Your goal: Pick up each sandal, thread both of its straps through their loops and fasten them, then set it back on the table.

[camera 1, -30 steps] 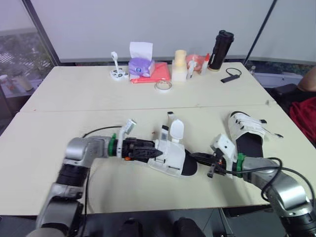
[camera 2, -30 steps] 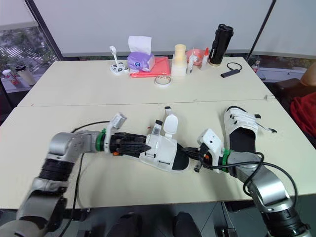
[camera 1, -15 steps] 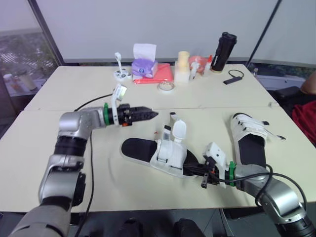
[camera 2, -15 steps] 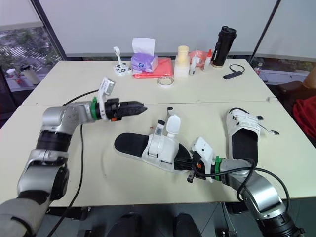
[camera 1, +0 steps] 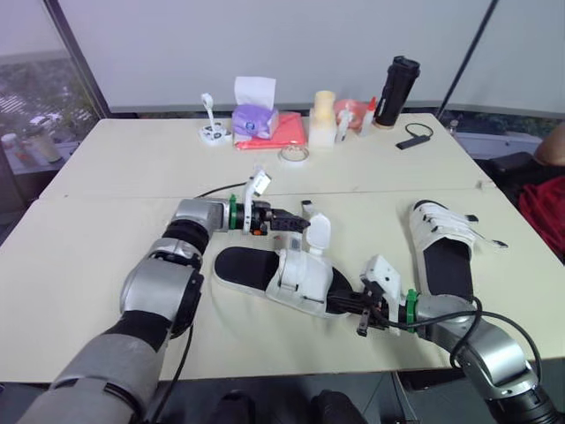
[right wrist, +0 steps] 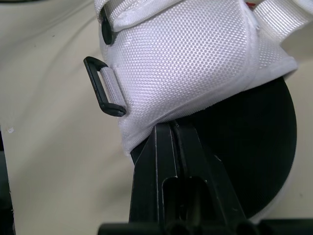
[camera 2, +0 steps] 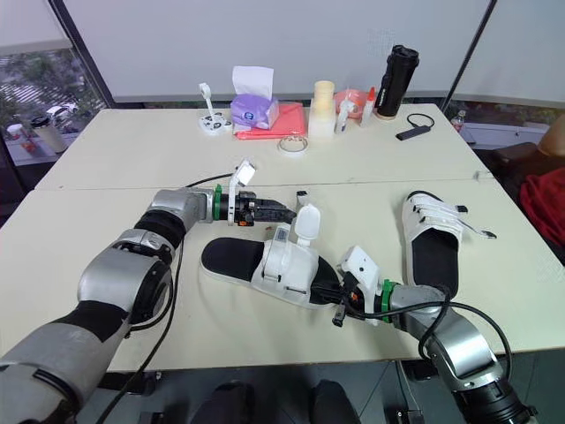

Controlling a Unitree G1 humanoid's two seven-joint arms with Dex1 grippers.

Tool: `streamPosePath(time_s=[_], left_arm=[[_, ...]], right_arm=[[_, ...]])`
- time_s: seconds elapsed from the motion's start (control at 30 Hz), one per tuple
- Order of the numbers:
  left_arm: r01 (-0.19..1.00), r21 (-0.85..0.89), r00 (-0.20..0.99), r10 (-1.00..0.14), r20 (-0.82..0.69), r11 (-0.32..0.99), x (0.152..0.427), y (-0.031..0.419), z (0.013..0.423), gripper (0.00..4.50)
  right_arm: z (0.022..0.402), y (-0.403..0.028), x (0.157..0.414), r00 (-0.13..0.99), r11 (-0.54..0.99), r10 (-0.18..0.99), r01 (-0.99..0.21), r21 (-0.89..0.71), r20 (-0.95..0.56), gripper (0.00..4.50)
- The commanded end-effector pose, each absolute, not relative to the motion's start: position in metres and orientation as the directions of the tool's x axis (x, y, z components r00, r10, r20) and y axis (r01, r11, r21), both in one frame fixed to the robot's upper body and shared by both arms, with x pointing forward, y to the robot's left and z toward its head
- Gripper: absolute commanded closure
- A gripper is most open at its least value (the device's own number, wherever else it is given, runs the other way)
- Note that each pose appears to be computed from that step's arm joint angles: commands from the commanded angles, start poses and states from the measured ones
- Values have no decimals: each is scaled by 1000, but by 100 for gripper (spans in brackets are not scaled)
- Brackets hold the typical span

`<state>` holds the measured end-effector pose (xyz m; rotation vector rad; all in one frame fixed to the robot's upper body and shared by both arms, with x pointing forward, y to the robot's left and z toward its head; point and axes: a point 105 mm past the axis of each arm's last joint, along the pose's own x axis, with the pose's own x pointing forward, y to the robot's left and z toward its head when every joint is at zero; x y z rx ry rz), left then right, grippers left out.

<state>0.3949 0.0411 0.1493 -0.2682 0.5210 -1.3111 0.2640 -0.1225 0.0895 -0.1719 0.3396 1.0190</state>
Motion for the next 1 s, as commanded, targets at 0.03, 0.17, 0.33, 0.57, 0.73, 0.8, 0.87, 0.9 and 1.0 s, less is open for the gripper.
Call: streamPosePath(time_s=[0.03,0.17,0.33,0.57,0.73,0.8,0.87,0.9,1.0], left_arm=[[874,-430,151,-969,-198,224,397,34,164,4],[872,-435,149,-969,-199,224,396,28,161,4],[858,-461,163,-971,-178,228,396,20,159,4],[749,-601,315,-948,-47,279,408,-6,166,4],[694,-650,409,-913,2,310,416,-15,172,27],[665,-675,453,-891,25,319,421,-17,176,91],[659,-675,472,-881,27,332,423,-19,178,200],[658,-670,478,-878,17,345,423,-20,176,232],[678,-641,456,-890,-15,359,420,-23,171,383]], right_arm=[[91,-138,271,555,595,755,-804,8,-350,450],[101,-140,265,552,591,767,-806,25,-329,450],[92,-138,259,522,570,763,-821,15,-381,450],[86,-140,263,543,588,744,-809,-3,-390,450],[86,-138,264,547,590,742,-807,-11,-387,450],[85,-138,265,549,591,741,-807,-14,-386,450],[85,-136,264,550,591,742,-807,-14,-384,450],[85,-136,264,551,592,741,-806,-14,-383,450],[83,-136,263,557,598,738,-802,-14,-382,450]])
